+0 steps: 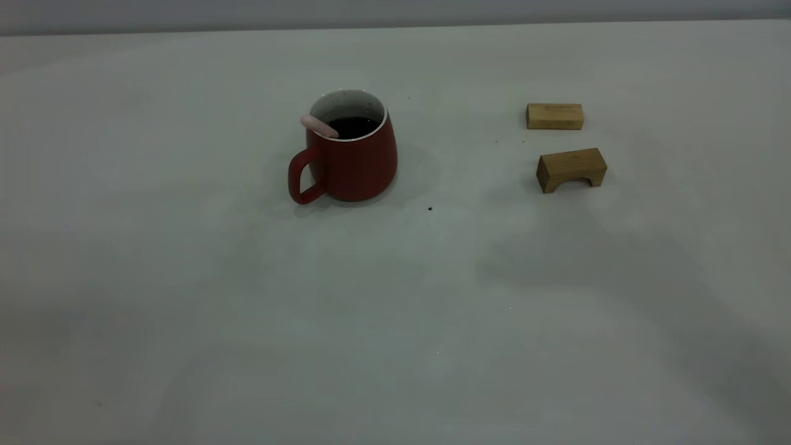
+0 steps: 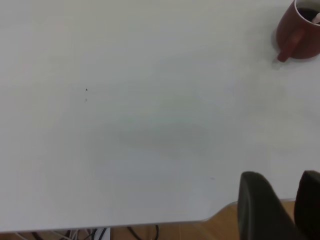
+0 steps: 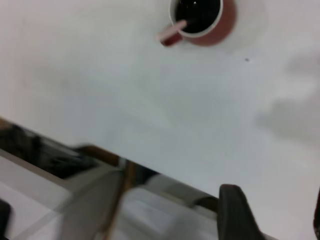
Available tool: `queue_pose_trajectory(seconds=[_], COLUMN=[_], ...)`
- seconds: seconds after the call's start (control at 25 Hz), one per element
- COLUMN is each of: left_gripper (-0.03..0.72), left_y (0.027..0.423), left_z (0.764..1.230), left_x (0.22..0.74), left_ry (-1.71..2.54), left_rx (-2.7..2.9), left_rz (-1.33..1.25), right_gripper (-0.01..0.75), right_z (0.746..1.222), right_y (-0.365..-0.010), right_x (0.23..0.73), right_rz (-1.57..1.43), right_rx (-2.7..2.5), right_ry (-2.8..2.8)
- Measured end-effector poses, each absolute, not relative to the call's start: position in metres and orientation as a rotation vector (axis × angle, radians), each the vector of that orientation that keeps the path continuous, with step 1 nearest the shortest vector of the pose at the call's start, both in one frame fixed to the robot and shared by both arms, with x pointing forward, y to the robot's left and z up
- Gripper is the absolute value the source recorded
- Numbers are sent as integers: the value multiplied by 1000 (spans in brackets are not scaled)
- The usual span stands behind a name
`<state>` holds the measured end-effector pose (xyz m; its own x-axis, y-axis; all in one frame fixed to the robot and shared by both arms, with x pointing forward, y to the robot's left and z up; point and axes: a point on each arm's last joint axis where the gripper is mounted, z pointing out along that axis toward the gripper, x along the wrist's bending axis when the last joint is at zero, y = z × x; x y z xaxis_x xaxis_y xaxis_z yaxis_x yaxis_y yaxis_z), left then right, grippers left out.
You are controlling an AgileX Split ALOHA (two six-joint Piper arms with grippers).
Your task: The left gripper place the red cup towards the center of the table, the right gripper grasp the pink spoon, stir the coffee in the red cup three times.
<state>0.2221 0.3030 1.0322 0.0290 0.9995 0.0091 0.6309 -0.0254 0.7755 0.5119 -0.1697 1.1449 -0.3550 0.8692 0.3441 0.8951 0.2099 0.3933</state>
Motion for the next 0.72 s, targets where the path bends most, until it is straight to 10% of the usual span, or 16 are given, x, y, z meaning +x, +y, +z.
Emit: queue_pose_trajectory(seconds=[0.72], left_gripper=[247], left_y=[303], left_z=[1032], left_x=[222], left_ry=[1662], left_rx=[1719], left_rz=[800], right_gripper=[256], right_z=[1066], right_y=[-285], right_x=[242], right_rz=[-1285], right_rx=[-2062], right_ry=[-2729])
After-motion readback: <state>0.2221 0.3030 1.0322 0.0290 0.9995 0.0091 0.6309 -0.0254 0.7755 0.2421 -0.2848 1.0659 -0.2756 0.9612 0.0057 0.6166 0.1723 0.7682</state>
